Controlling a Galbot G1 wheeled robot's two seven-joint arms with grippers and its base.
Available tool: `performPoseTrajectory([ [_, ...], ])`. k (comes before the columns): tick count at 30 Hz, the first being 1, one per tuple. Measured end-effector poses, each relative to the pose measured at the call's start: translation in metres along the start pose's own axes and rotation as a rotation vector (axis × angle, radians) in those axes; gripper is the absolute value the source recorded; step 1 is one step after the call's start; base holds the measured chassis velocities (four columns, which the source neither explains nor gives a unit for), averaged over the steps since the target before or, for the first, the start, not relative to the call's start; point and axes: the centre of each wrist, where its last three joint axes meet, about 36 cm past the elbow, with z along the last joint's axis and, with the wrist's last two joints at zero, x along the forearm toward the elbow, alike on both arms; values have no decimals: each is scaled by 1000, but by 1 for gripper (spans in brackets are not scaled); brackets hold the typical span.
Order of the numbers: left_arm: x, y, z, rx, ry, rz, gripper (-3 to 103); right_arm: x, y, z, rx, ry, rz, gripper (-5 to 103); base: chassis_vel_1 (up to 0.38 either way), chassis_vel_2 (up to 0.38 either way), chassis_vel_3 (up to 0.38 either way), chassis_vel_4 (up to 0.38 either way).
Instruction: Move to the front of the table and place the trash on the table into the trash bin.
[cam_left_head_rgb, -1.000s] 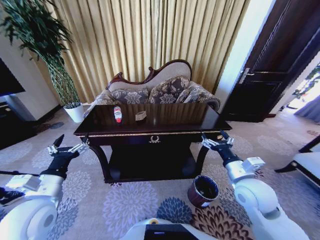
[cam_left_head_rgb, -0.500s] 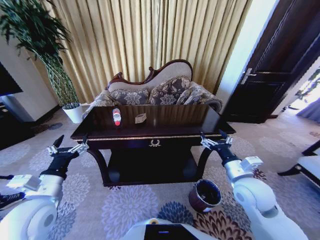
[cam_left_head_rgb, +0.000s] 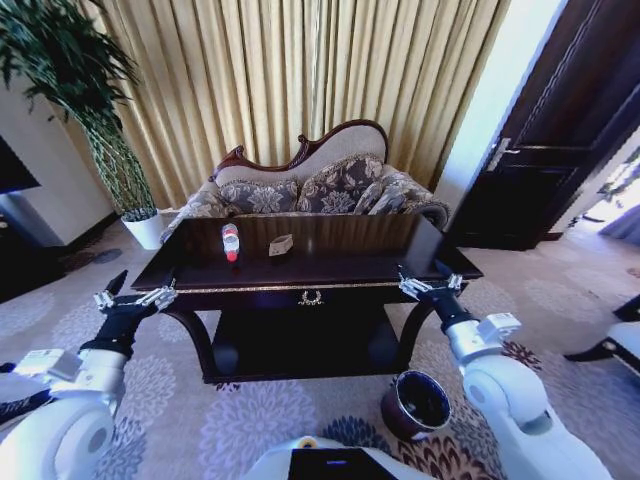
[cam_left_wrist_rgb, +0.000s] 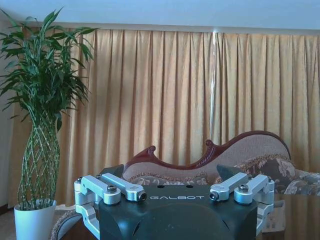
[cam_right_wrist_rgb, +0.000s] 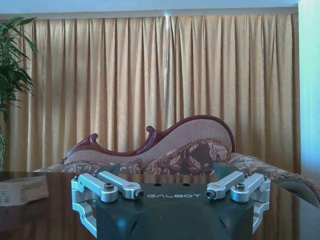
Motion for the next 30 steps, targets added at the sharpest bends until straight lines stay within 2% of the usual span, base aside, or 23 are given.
performPoseTrajectory([
  [24, 2, -1, 0, 4, 2, -7, 100, -4, 2, 0, 17, 23, 5, 100, -95, 92, 93, -94],
  [28, 3, -2, -1, 6, -1, -8, 100, -9, 2, -1, 16, 43, -22, 100, 0, 0, 0, 0],
  [30, 4, -4, -2, 9, -4, -8, 100, -17, -1, -8, -18, 50, -67, 100, 0, 0, 0, 0],
])
